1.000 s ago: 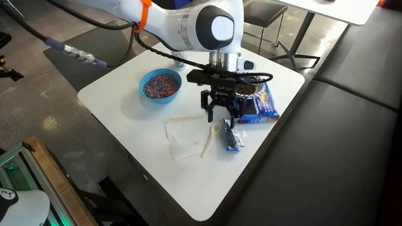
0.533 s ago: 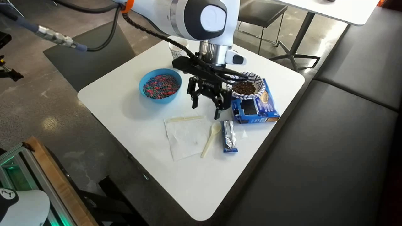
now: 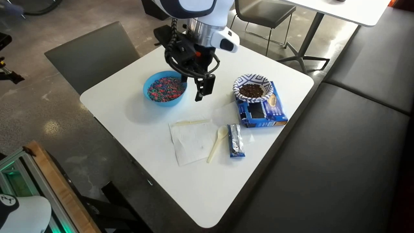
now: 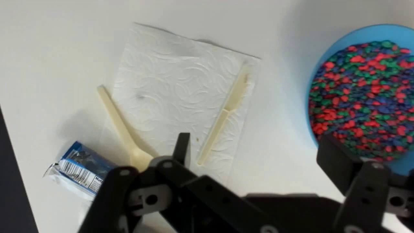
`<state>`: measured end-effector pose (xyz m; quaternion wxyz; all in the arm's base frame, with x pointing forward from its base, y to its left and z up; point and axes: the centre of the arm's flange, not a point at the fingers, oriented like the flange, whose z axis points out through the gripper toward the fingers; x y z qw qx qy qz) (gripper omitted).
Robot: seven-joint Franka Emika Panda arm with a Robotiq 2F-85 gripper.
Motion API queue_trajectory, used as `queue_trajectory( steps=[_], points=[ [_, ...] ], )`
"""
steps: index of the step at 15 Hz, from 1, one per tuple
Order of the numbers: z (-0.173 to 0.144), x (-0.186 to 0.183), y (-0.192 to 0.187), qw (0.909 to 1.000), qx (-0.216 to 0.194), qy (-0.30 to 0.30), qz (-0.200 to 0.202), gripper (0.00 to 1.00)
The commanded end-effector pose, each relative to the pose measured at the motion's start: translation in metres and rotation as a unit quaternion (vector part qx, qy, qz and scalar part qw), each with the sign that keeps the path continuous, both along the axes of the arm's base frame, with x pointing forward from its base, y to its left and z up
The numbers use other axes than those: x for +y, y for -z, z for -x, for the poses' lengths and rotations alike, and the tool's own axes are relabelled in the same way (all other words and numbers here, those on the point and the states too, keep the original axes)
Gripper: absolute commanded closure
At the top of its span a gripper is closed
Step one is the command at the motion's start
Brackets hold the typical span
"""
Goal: Move the blue plastic to the right
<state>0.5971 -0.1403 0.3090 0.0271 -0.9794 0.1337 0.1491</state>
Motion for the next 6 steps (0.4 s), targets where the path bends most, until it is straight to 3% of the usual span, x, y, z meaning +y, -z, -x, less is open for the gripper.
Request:
queue_trajectory(
  steps=[1, 2, 3, 6],
  points=[
    [0.032, 0.007, -0.025, 0.9952, -0.05, 0.077, -0.032, 0.0],
    [0.03, 0.006, -0.027, 0.993, -0.083, 0.084, -0.013, 0.0],
    [0.009, 0.001, -0.023, 0.9975, -0.044, 0.053, -0.018, 0.0],
    [0.015, -0.001, -0.033, 0.9949, -0.073, 0.069, -0.011, 0.0]
  ],
)
